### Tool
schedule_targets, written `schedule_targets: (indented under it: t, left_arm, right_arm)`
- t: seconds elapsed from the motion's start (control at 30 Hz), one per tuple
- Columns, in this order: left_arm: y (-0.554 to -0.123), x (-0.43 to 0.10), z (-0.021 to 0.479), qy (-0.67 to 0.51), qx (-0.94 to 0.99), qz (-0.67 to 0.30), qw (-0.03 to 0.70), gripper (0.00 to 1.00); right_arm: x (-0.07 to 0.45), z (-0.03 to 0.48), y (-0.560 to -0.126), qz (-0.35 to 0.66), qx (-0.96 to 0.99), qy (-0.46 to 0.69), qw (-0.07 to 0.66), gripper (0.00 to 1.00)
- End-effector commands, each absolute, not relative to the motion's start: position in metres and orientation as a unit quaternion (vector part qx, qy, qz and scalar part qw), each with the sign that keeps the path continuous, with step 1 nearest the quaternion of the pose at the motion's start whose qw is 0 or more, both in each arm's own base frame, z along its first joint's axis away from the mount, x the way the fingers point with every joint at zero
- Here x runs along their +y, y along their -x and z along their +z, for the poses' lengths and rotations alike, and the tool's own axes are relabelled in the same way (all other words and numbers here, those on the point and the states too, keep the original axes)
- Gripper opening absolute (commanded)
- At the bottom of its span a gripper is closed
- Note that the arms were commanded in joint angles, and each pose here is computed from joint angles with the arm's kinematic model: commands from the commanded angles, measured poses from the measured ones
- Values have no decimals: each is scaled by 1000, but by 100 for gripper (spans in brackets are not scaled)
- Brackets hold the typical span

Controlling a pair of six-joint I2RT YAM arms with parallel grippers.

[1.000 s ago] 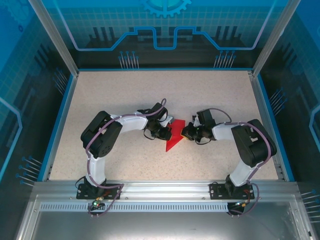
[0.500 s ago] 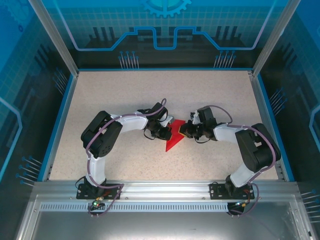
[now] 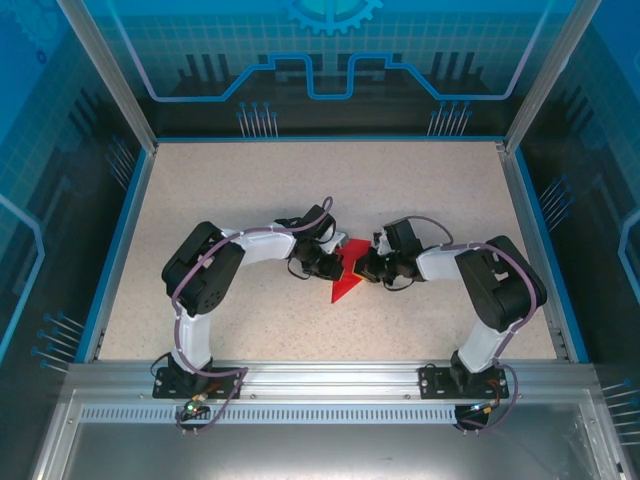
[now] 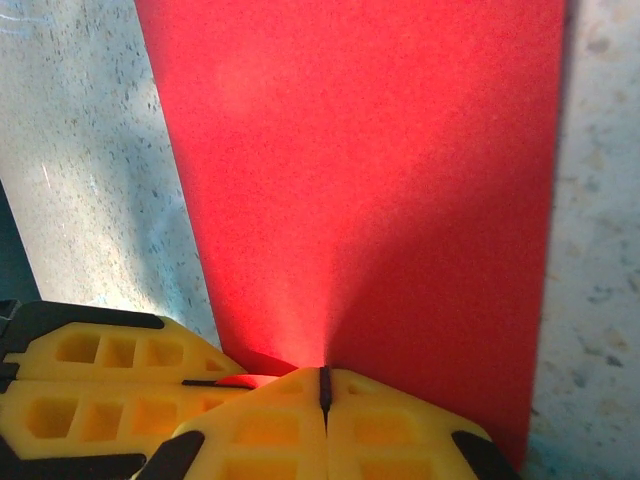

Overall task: Fold a paper plane with a square sheet of paper (pick it up from the middle)
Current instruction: Third fold the triangle at the center of the table.

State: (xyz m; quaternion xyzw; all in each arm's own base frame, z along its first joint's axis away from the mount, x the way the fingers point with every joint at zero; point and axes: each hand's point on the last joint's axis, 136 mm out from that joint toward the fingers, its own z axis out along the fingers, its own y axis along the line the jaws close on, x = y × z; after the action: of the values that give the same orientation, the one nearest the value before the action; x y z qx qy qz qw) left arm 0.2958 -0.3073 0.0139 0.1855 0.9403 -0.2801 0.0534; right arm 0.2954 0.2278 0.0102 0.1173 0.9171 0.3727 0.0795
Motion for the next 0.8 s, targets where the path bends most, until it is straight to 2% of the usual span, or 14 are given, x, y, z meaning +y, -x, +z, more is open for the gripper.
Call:
schedule_targets:
  t: [0.0,0.1,0.17,0.3,0.33,0.4,0.53,0.77]
  left_arm:
    - [-288,-287,0,-167,958,-233,26,0]
    - [-290,-289,18,-163,956,-242,39,13]
    - [-292,-290,34,-159,954,-249,54,29]
    - [-295,-286,60,-137,955,-252,76,45]
    - [-294,-287,66,-130,954,-259,79,46]
    - [-290,-290,77,-114,949,-281,80,41]
    - [-271,-312,92,-113,928,-349,61,24]
    - [-256,-329,57,-127,933,-336,17,11]
  right_arm:
    - [210,-18,-281,327,935,-129,54,5]
    - [209,-17,-281,329,934,-128,55,6]
    - [212,-17,-281,335,932,-124,52,6]
    - [212,-21,-281,336,931,-133,49,6]
    - [212,-21,-282,337,931,-134,50,6]
    - [212,-24,-281,335,931,-139,47,6]
    - [211,-25,-282,333,930,-147,48,6]
    - [209,-24,-282,327,931,-151,52,6]
